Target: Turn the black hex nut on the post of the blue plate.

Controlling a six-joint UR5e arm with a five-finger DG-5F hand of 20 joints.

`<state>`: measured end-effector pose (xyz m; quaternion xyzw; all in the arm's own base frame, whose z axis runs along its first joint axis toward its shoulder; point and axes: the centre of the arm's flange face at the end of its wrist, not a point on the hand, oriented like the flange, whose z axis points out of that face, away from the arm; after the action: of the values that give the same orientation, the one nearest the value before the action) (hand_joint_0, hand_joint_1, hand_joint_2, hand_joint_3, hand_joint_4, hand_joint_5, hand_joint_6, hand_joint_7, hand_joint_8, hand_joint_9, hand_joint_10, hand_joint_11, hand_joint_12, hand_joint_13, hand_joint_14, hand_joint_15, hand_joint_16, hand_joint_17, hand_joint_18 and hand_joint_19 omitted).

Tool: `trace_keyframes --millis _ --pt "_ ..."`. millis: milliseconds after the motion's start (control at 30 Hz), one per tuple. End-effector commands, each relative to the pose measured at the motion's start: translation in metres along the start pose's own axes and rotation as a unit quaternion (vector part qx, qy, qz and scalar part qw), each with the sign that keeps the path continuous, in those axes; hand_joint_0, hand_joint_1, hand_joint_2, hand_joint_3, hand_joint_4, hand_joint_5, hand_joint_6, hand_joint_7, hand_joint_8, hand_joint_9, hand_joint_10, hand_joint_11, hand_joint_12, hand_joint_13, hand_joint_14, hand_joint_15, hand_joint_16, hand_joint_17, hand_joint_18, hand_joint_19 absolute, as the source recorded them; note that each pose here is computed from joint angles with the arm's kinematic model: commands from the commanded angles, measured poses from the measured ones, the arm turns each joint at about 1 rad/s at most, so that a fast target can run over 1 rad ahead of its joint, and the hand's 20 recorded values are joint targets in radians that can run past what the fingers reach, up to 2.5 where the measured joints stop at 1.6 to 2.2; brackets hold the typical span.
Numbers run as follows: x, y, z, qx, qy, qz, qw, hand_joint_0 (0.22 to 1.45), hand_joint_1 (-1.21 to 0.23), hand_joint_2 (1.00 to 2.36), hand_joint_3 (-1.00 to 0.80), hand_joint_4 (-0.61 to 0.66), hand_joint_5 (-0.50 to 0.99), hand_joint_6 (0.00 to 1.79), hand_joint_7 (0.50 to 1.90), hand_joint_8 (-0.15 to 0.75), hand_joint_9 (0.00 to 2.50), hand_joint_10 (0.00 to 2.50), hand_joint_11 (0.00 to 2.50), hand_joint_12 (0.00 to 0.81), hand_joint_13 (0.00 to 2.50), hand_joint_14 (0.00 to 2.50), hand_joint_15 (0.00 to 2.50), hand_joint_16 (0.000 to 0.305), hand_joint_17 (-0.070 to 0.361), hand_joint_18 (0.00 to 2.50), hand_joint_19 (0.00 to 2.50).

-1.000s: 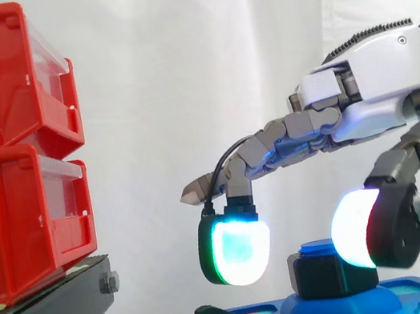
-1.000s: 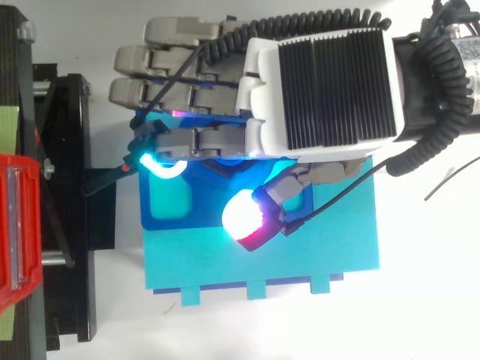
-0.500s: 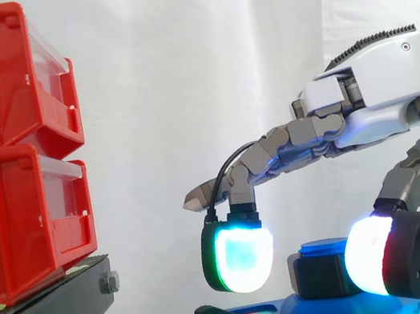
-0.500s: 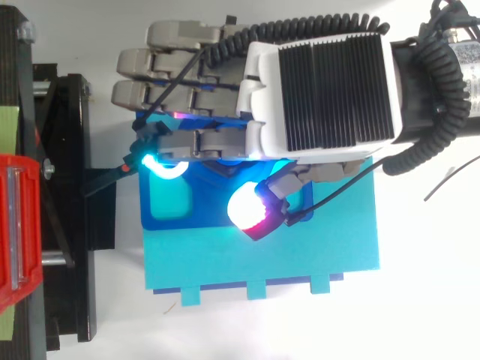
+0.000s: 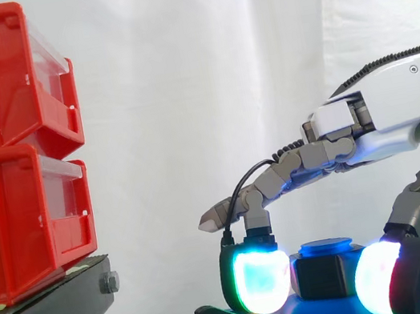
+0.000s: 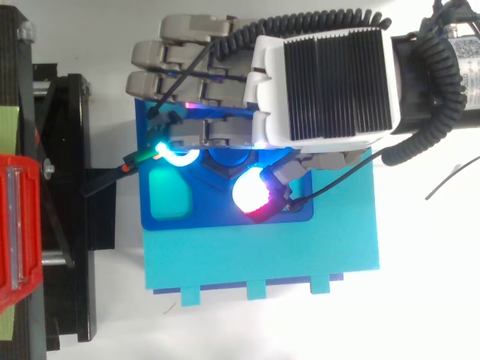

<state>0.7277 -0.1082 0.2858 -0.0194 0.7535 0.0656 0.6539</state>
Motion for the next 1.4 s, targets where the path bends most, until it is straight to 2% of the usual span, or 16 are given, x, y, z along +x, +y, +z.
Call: trace_keyframes --millis 0,600,833,1133,1200,1233,1300,1333,1367 --pt "0.001 0.0 0.0 0.0 0.001 -0.001 1.0 0.49 -0.82 1.0 -0.5 0.1 -0.25 0.5 0.99 0.156 0.04 0.0 0.0 0.315 0.12 0.0 0.02 0.05 0.113 0.0 0.01" --pt "0.002 -0.007 -0.003 0.005 0.004 -0.007 1.0 0.52 -0.77 1.0 -0.5 0.1 -0.21 0.5 1.14 0.163 0.06 0.0 0.0 0.312 0.14 0.0 0.02 0.048 0.107 0.0 0.02" --pt "0.001 -0.007 -0.002 0.005 0.002 -0.008 1.0 0.48 -0.73 1.0 -0.5 0.13 -0.22 0.5 1.12 0.177 0.07 0.0 0.0 0.324 0.15 0.0 0.03 0.05 0.112 0.0 0.03" --pt "0.001 -0.008 -0.003 0.005 0.002 -0.007 1.0 0.41 -0.56 1.0 -0.5 0.15 -0.25 0.5 0.91 0.21 0.06 0.0 0.0 0.362 0.14 0.0 0.04 0.059 0.132 0.0 0.04" --pt "-0.006 -0.005 -0.001 0.003 -0.004 -0.005 1.0 0.4 -0.54 1.0 -0.5 0.15 -0.25 0.5 0.88 0.209 0.05 0.0 0.0 0.366 0.13 0.0 0.04 0.059 0.133 0.0 0.04" --pt "-0.006 -0.005 -0.001 0.003 -0.004 -0.005 1.0 0.4 -0.53 1.0 -0.5 0.15 -0.25 0.5 0.89 0.21 0.05 0.0 0.0 0.367 0.13 0.0 0.04 0.059 0.134 0.0 0.05" --pt "-0.033 -0.001 0.006 0.0 -0.026 -0.007 0.9996 0.41 -0.51 1.0 -0.5 0.14 -0.25 0.5 0.87 0.21 0.04 0.0 0.0 0.367 0.12 0.0 0.04 0.06 0.134 0.0 0.04" --pt "-0.033 -0.001 0.006 0.0 -0.026 -0.007 0.9996 0.41 -0.5 1.0 -0.5 0.14 -0.25 0.5 0.87 0.21 0.04 0.0 0.0 0.368 0.12 0.0 0.04 0.06 0.134 0.0 0.04" --pt "-0.049 0.001 0.004 -0.002 -0.014 -0.007 0.9999 0.41 -0.49 1.0 -0.5 0.14 -0.25 0.5 0.87 0.21 0.04 0.0 0.0 0.368 0.12 0.0 0.04 0.06 0.134 0.0 0.04"
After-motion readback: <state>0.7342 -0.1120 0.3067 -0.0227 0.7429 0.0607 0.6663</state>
